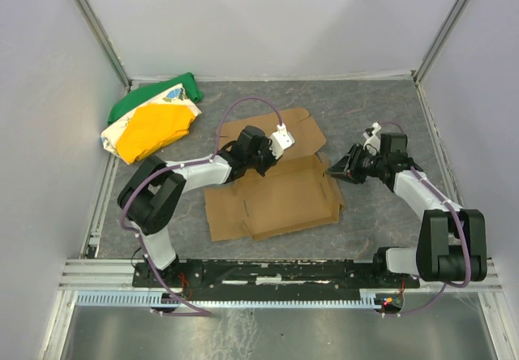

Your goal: Fold the paper box

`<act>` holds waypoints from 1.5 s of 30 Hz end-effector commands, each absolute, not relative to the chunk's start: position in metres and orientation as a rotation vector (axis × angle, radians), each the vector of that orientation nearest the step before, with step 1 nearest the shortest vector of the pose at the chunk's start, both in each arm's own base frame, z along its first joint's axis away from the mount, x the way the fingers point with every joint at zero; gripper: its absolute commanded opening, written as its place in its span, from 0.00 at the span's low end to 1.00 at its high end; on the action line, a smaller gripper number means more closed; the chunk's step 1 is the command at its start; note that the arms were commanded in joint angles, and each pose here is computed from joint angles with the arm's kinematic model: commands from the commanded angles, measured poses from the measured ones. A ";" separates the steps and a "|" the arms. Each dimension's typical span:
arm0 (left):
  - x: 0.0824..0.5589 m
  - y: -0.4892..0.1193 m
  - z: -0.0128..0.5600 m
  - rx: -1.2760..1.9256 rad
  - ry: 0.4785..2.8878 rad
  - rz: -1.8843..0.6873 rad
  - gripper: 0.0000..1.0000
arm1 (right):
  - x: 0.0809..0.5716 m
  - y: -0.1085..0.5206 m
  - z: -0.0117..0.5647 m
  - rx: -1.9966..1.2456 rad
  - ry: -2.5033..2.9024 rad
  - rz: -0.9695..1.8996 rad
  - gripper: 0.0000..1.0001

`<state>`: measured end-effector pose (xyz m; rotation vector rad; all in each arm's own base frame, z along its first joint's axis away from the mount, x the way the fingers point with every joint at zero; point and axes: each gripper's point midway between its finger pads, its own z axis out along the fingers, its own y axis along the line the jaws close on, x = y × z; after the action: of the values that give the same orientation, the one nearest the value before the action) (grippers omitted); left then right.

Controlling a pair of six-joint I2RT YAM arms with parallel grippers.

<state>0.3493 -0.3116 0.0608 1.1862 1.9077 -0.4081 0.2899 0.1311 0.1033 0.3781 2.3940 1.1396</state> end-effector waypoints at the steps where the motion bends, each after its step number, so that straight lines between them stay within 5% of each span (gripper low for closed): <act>1: 0.322 -0.288 0.014 1.162 2.157 -0.419 0.03 | 0.291 0.116 0.109 0.287 2.419 0.976 0.41; 31: 0.315 -0.292 0.010 1.203 2.163 -0.414 0.03 | 0.279 0.137 0.085 0.044 2.637 0.802 0.55; 45: 0.311 -0.294 0.007 1.225 2.170 -0.396 0.03 | 0.273 0.101 0.081 0.043 2.701 0.376 0.54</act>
<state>0.3459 -0.3160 0.0601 1.2015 1.9162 -0.3964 0.2725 0.1189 0.0725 0.0659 2.7029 0.5490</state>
